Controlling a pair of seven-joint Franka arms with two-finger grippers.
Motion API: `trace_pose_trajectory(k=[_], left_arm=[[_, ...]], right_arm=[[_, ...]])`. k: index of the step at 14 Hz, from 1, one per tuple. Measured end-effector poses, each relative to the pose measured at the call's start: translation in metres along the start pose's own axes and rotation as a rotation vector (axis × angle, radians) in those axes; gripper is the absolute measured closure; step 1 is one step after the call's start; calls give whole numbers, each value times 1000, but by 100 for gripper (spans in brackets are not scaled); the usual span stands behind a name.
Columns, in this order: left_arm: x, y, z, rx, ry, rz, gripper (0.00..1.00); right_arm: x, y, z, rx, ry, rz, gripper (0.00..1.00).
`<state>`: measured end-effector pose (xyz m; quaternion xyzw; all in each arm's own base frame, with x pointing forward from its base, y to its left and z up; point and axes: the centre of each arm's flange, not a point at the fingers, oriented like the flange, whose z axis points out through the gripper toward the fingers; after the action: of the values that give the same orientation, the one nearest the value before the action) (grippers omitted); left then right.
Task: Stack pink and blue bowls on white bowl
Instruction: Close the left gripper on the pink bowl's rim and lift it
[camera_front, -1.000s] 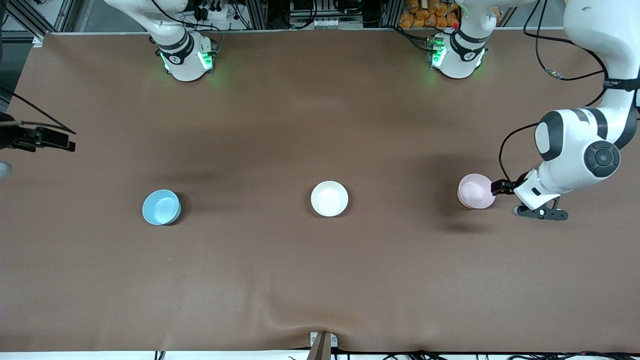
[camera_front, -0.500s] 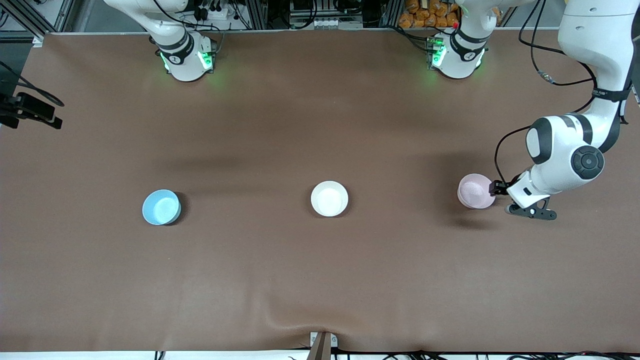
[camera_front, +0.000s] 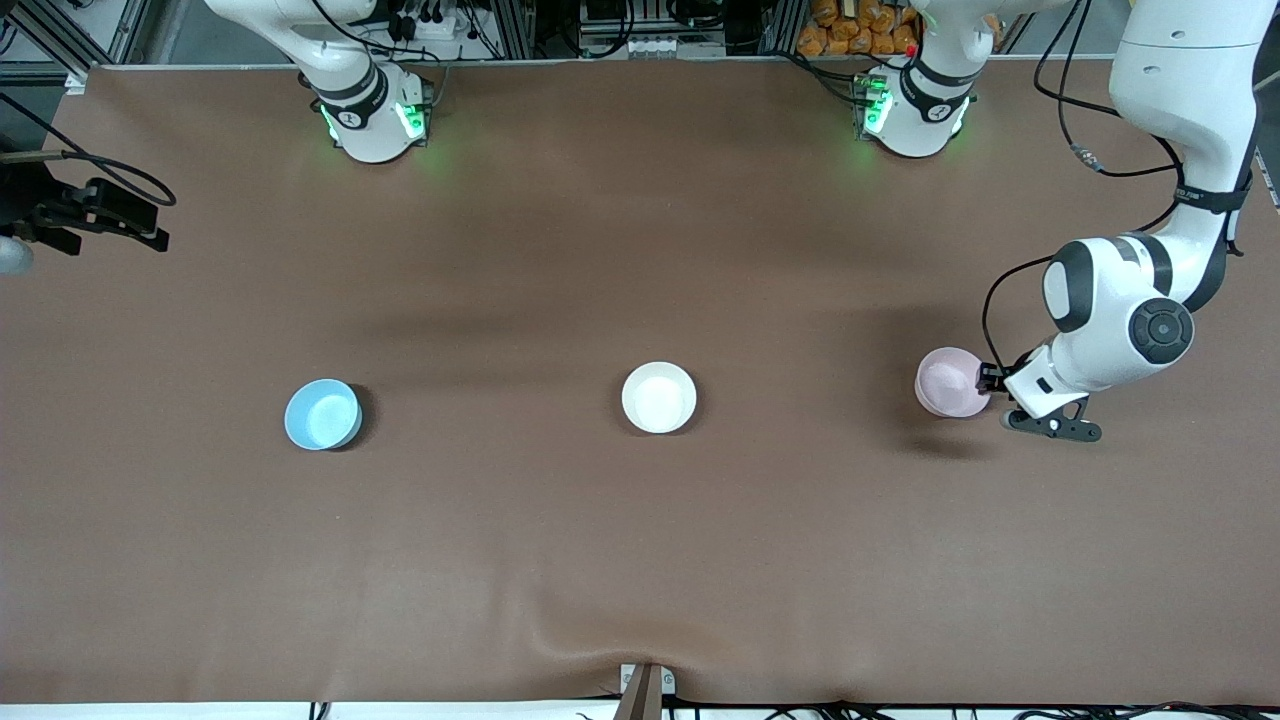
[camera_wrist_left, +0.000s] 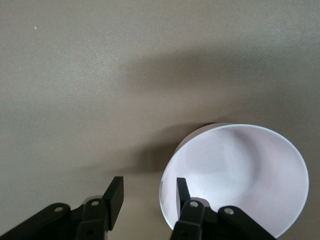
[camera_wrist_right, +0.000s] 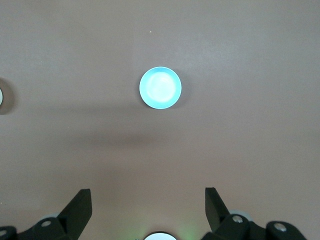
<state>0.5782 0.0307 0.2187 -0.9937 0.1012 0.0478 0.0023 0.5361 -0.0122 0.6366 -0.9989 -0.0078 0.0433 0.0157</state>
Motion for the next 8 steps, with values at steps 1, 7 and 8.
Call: trace_pose_trajectory(k=[1, 7, 8], left_arm=[[0, 1, 1, -1, -2, 1, 56], [1, 3, 4, -2, -2, 5, 85], [2, 4, 3, -2, 1, 7, 95]], right_arm=[[-1, 2, -1, 0, 2, 3, 0], [-3, 9, -2, 2, -2, 17, 0], [-4, 15, -2, 3, -3, 27, 0]])
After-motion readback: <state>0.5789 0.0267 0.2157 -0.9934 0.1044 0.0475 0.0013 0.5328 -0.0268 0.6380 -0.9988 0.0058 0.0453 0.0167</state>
